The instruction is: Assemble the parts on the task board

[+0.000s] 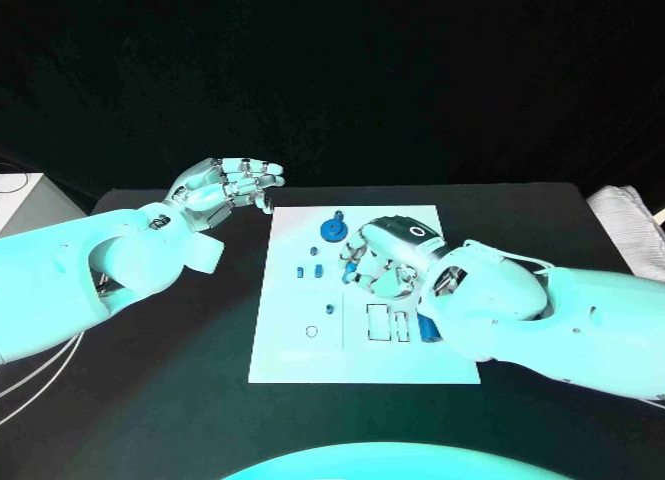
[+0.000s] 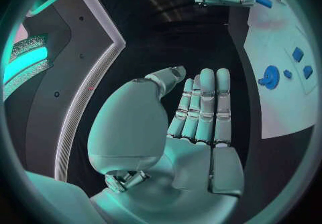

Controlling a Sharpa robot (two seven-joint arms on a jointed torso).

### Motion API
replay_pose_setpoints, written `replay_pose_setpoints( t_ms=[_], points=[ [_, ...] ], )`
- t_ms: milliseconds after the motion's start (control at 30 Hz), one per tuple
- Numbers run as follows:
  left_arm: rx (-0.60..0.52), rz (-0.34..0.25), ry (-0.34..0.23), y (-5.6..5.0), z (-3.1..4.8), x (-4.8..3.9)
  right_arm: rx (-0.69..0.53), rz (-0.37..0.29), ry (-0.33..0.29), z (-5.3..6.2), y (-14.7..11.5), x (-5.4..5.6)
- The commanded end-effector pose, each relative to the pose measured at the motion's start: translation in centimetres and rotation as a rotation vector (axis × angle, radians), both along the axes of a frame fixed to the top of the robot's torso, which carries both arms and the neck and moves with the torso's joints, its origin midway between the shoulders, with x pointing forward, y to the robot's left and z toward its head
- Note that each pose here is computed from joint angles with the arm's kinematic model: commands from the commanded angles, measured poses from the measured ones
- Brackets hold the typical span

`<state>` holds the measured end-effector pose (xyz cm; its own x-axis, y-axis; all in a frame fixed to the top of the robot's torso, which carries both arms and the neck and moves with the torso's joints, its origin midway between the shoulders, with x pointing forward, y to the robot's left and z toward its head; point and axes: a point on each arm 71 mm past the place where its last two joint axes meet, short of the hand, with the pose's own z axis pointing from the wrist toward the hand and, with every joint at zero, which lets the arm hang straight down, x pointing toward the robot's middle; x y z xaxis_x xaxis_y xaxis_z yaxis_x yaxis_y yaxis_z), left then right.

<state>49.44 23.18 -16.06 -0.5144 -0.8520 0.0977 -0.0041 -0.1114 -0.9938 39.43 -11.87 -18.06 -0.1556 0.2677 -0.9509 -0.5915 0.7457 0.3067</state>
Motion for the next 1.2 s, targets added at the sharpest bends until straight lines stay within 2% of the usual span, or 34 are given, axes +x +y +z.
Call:
replay_pose_setpoints(
  t_ms=[33,233,567,900,1200],
  points=[
    [-0.012,-0.009,-0.005,-0.3,0.06,0.00,0.064,0.070,0.019,-0.7,1.6,-1.3],
    [-0.015,-0.013,-0.005,-0.7,-0.01,0.04,0.074,0.129,0.062,-2.5,3.9,-2.5],
    [-0.016,-0.019,-0.003,-1.0,-0.07,0.04,0.033,0.132,0.106,-5.2,5.4,-2.6],
    [-0.016,-0.019,-0.002,-1.0,-0.09,0.02,-0.012,0.117,0.128,-6.4,5.6,-2.4],
    [-0.015,-0.018,0.000,-0.9,-0.09,0.01,-0.049,0.103,0.131,-6.8,5.4,-2.2]
  ],
)
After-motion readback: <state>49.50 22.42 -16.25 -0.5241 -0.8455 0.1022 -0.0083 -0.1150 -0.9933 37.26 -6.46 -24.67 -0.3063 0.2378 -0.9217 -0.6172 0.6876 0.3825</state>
